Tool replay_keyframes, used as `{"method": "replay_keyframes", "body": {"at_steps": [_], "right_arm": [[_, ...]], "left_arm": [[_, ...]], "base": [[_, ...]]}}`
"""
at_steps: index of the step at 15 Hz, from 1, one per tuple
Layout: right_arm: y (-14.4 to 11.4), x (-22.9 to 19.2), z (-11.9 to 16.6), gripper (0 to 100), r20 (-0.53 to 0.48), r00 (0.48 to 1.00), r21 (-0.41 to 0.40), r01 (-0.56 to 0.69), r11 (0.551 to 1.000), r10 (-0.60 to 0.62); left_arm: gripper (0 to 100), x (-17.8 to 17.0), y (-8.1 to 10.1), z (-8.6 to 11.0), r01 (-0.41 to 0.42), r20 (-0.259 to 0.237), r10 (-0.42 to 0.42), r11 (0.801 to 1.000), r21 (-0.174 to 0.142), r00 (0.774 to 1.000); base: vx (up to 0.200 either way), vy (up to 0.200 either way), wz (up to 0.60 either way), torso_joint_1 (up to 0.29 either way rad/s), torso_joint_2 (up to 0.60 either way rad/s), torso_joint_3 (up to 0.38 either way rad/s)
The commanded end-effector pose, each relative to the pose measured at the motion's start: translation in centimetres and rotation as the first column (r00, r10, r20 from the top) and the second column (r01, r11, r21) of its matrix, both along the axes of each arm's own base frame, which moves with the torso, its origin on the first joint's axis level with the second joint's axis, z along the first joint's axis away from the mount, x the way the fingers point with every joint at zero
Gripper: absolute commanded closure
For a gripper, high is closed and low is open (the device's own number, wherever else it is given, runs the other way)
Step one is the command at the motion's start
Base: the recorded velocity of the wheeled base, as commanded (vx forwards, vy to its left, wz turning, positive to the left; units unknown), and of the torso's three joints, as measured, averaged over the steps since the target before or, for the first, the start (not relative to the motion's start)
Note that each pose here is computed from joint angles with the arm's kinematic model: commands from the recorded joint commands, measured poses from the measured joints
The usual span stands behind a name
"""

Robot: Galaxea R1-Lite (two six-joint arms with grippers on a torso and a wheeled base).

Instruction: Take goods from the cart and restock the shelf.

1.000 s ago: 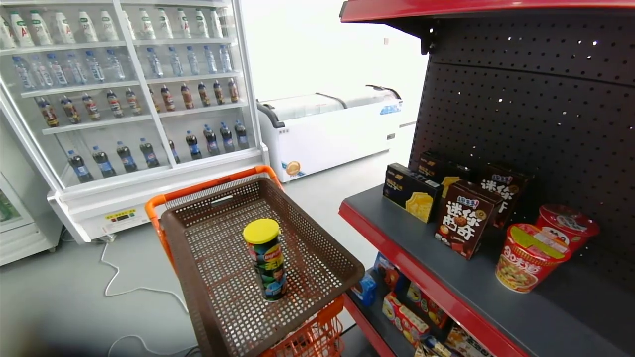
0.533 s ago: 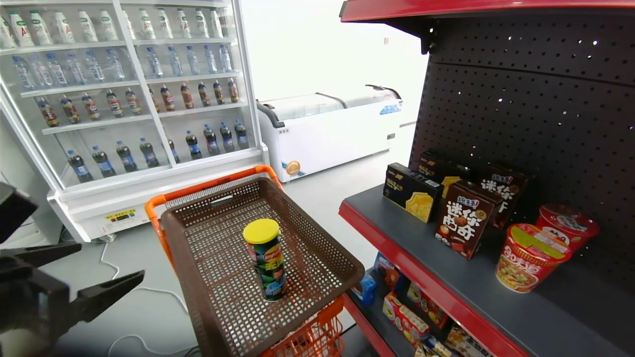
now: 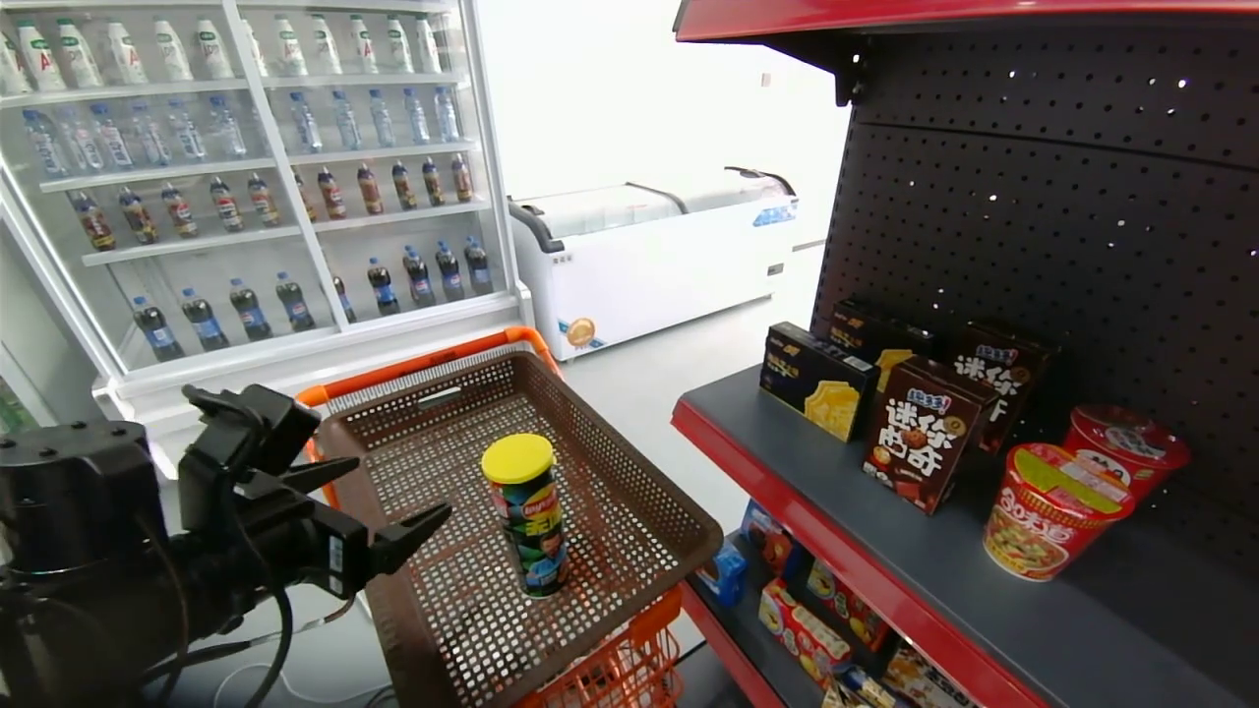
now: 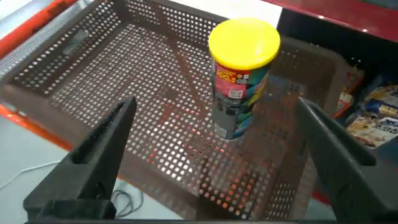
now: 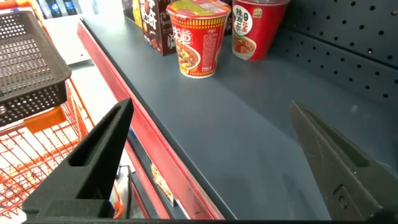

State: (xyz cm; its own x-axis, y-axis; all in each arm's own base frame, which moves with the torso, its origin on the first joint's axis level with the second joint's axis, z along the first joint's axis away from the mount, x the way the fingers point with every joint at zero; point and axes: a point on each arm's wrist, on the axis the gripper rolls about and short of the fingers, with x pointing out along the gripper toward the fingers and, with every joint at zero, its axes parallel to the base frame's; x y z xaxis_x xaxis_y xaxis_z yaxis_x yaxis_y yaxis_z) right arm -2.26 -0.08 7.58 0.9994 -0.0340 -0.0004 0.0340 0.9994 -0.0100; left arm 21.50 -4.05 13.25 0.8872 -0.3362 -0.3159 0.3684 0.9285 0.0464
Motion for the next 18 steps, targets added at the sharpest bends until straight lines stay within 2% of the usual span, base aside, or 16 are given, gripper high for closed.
{"method": "replay_keyframes", "body": {"at_steps": [1, 6, 11, 13, 15, 18], "right_arm": [[0.0, 0.0, 0.0, 0, 0.0, 1.0, -0.001, 0.0, 1.0, 0.0], [0.0, 0.0, 0.0, 0, -0.001, 1.0, -0.001, 0.0, 1.0, 0.0], [0.0, 0.0, 0.0, 0, 0.0, 1.0, -0.001, 0.0, 1.0, 0.0], [0.0, 0.0, 0.0, 0, 0.0, 1.0, -0.001, 0.0, 1.0, 0.0], [0.0, 0.0, 0.0, 0, 0.0, 1.0, -0.001, 0.0, 1.0, 0.0], [0.0, 0.0, 0.0, 0, 0.0, 1.0, -0.001, -0.002, 1.0, 0.002]], "left_arm": [[0, 1.9, -1.7, -3.1, 0.045, -0.093, -0.045, 0.999, -0.008, 0.995], [0, 4.3, -2.6, -6.1, 0.055, -0.119, -0.056, 0.998, -0.006, 0.991], [0, 7.6, -3.4, -8.6, 0.059, -0.097, -0.059, 0.998, -0.011, 0.994], [0, 8.9, -4.4, -10.2, 0.077, -0.085, -0.077, 0.997, -0.013, 0.993], [0, 10.0, -5.5, -10.9, 0.094, -0.068, -0.097, 0.995, -0.034, 0.993], [0, 12.0, -6.9, -11.5, 0.118, -0.039, -0.12, 0.992, -0.04, 0.992]], "base": [[0.0, 0.0, 0.0, 0.0, 0.0, 0.0], [0.0, 0.0, 0.0, 0.0, 0.0, 0.0], [0.0, 0.0, 0.0, 0.0, 0.0, 0.0], [0.0, 0.0, 0.0, 0.0, 0.0, 0.0], [0.0, 0.0, 0.0, 0.0, 0.0, 0.0], [0.0, 0.0, 0.0, 0.0, 0.0, 0.0]]}}
